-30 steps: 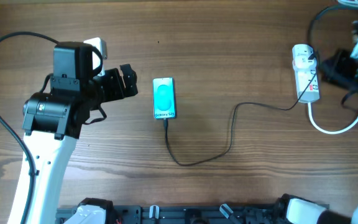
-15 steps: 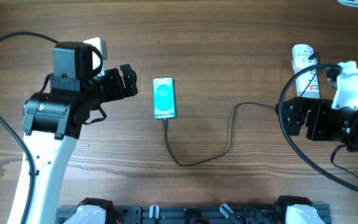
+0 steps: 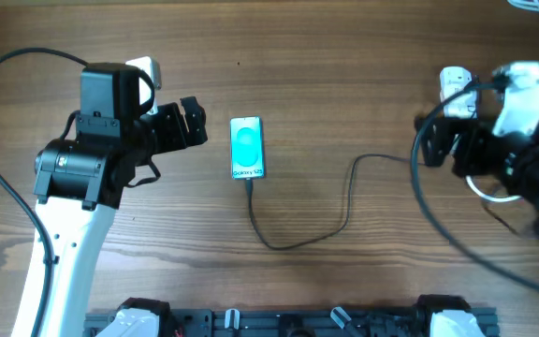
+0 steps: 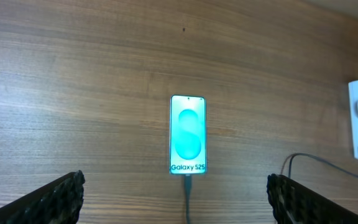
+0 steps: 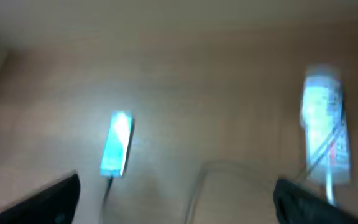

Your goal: Plug charger to phone and switch on socket

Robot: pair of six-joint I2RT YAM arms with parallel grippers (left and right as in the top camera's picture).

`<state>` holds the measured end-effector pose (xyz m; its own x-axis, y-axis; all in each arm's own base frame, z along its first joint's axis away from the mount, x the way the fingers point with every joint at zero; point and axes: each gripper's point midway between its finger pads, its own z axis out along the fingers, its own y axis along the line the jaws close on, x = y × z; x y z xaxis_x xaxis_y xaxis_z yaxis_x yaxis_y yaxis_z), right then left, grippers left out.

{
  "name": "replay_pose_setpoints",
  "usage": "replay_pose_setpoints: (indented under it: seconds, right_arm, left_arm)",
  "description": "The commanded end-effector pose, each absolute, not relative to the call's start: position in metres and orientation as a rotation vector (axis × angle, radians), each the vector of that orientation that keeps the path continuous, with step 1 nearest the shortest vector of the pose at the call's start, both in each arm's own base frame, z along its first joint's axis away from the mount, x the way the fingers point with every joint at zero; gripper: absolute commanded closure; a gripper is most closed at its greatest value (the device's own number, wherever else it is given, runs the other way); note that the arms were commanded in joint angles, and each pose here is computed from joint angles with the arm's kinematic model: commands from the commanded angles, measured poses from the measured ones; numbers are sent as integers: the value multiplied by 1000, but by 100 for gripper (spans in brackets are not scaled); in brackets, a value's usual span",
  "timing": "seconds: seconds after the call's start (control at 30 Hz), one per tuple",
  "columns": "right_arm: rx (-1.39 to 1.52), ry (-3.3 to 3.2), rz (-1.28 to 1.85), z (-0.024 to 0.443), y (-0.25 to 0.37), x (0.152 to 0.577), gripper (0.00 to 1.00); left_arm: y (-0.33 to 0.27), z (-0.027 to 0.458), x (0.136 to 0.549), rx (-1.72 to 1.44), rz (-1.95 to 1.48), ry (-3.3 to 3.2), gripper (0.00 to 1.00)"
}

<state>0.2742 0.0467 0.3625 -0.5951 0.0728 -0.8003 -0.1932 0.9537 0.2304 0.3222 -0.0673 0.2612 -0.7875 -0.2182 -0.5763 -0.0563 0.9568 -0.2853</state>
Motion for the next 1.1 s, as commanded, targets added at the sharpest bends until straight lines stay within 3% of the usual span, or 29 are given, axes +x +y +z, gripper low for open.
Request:
replay_pose_setpoints:
  seconds: [0.0, 0.37, 1.07]
  right_arm:
    - [-135, 2036, 314, 347, 51, 263, 0]
    - [-82, 1543, 161, 272, 28, 247, 0]
    - [-63, 1491, 139, 194, 24, 245, 0]
  left_arm:
    - [-64, 264, 323, -199, -323, 2454, 0]
    - [-64, 264, 323, -199, -323, 2454, 0]
    - [-64, 264, 323, -199, -323, 2453, 0]
